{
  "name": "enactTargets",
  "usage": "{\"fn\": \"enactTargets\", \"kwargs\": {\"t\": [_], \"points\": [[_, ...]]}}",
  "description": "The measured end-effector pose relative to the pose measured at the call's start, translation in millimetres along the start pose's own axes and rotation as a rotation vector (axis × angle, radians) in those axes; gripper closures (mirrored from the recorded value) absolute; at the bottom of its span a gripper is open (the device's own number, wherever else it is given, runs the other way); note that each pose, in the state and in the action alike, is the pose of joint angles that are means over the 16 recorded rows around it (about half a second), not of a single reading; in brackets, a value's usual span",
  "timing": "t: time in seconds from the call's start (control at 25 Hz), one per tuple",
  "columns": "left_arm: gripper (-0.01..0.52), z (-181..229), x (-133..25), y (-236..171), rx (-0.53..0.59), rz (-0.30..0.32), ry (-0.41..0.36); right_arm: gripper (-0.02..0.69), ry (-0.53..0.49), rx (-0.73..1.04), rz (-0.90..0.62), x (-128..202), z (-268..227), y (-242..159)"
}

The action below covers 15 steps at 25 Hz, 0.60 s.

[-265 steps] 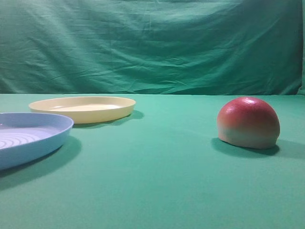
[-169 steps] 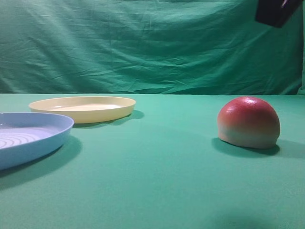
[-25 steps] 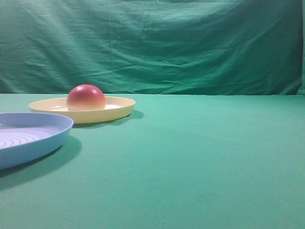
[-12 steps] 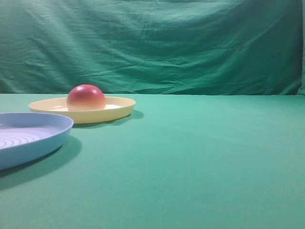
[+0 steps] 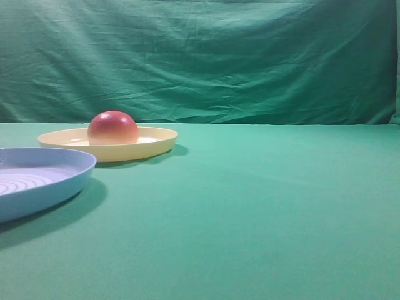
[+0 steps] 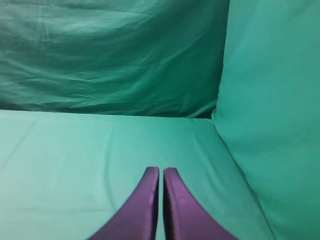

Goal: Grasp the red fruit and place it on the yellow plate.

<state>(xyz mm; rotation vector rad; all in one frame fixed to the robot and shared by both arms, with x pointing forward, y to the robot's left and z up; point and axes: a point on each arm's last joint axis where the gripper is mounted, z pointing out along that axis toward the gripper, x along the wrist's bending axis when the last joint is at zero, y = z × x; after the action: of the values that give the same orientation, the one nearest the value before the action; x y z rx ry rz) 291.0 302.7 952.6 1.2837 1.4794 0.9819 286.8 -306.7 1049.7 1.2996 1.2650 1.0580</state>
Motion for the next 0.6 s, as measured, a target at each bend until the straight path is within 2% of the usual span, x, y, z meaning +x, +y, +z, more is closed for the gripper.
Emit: {"fn": "enactTargets", "kwargs": {"t": [0.28, 0.6], "points": [[0.514, 0, 0.0, 0, 0.0, 0.0, 0.0, 0.665, 0.0, 0.015, -0.006, 4, 9, -55], [0.514, 0, 0.0, 0, 0.0, 0.0, 0.0, 0.665, 0.008, 0.087, -0.012, 6, 16, -88]]}}
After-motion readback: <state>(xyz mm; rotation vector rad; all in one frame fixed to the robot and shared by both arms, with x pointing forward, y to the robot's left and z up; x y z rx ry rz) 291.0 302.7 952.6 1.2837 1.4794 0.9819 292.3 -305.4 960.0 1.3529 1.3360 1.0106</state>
